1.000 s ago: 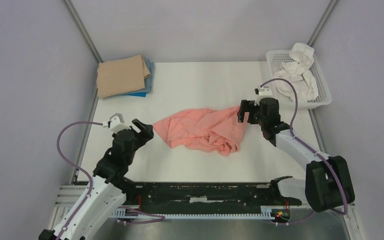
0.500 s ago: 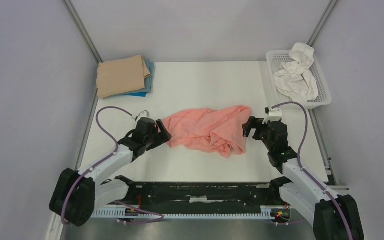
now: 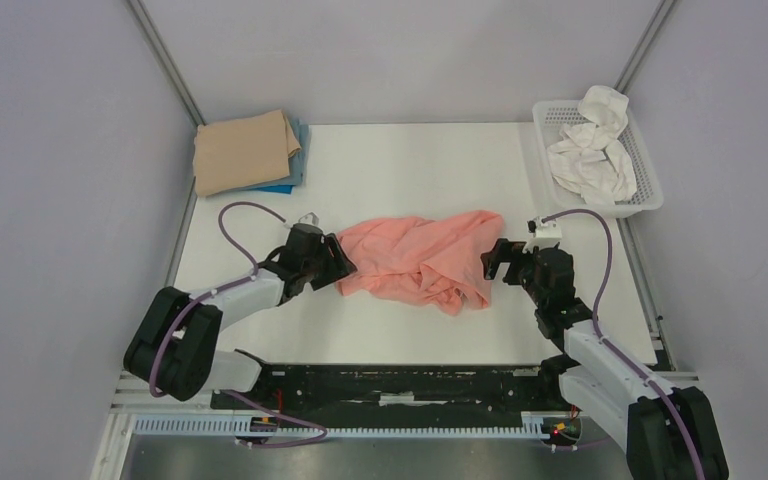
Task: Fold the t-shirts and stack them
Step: Flatten out the tshirt
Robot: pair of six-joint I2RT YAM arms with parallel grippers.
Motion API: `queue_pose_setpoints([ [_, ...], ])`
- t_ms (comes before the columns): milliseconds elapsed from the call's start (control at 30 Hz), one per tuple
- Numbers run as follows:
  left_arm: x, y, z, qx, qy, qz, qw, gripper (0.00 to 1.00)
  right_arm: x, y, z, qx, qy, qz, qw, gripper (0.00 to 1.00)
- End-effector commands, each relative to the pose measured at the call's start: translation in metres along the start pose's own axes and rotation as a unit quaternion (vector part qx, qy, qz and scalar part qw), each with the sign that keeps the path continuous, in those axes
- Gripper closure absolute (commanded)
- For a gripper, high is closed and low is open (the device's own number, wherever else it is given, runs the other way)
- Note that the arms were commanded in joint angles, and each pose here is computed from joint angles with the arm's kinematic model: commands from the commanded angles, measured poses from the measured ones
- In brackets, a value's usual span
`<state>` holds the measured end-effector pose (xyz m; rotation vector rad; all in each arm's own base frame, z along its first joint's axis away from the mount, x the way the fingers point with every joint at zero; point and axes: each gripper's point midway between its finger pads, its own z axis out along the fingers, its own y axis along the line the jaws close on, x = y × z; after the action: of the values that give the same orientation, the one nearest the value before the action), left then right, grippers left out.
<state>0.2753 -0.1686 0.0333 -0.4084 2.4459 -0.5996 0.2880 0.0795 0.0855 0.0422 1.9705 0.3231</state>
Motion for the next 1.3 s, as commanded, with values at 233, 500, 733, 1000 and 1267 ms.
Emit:
queue_pose_setpoints([
  [233, -0.018, -0.020, -0.002, 0.019, -0.005, 0.025, 0.999, 0.49, -0.013, 0.007, 0.005, -0.013, -0.019, 0.005, 1.000, 0.02],
  [500, -0.017, -0.016, -0.013, 0.002, 0.003, 0.031, 0.999, 0.49, -0.013, 0.009, 0.003, -0.017, -0.016, 0.002, 1.000, 0.02],
  [733, -0.012, -0.022, -0.018, 0.023, 0.012, 0.032, 0.999, 0.49, -0.010, 0.007, 0.004, -0.014, -0.008, -0.001, 1.000, 0.02],
  [1000, -0.009, -0.032, -0.016, 0.042, 0.020, 0.033, 0.998, 0.50, -0.008, 0.001, 0.004, 0.003, -0.009, -0.003, 1.000, 0.02],
  [1267, -0.011, -0.027, 0.007, 0.016, 0.030, 0.033, 0.999, 0.69, -0.008, 0.002, 0.002, -0.003, -0.011, -0.005, 1.000, 0.02],
])
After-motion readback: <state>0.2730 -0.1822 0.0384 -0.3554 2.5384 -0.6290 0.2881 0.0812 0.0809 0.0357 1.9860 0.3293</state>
